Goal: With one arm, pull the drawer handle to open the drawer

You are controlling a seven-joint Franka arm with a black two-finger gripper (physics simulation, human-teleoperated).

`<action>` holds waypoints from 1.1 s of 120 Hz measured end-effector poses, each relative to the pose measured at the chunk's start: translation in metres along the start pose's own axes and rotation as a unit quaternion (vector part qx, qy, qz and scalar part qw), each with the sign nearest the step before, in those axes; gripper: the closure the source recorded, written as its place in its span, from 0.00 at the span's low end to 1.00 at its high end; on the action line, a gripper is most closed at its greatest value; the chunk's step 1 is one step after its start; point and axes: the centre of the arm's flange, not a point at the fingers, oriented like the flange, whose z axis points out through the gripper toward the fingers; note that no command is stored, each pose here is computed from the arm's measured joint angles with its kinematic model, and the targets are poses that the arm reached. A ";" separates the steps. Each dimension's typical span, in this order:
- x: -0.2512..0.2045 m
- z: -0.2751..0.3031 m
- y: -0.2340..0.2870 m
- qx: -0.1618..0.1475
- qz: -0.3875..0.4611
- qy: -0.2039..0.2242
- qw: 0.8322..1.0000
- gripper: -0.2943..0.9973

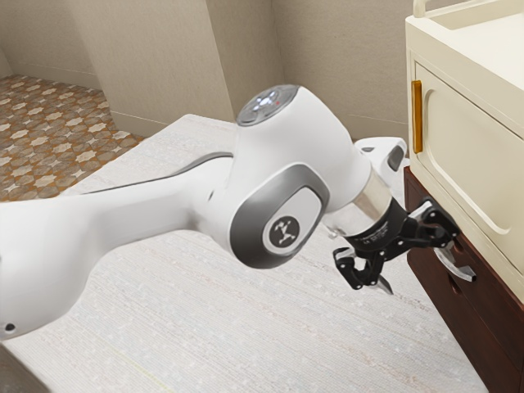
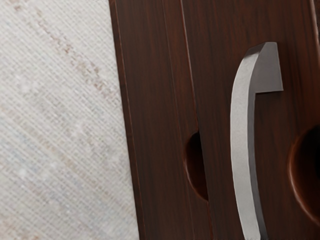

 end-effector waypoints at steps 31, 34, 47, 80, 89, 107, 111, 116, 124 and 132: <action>-0.004 0.008 0.002 -0.001 0.004 -0.001 1.000 0.23; -0.004 0.008 0.002 -0.002 0.004 -0.001 1.000 0.23; -0.004 0.010 0.001 -0.002 0.003 -0.001 1.000 0.26; -0.004 0.012 0.000 -0.001 0.003 0.000 1.000 0.33; -0.004 0.011 0.000 0.000 0.004 0.002 1.000 0.34; 0.001 0.010 -0.003 0.002 0.003 0.006 1.000 0.36; 0.004 0.010 -0.004 0.003 0.001 0.007 1.000 0.36; 0.005 0.011 -0.006 0.004 0.001 0.006 1.000 0.37; 0.011 0.011 -0.010 0.007 -0.003 0.008 1.000 0.37; 0.016 0.011 -0.013 0.008 -0.005 0.009 1.000 0.38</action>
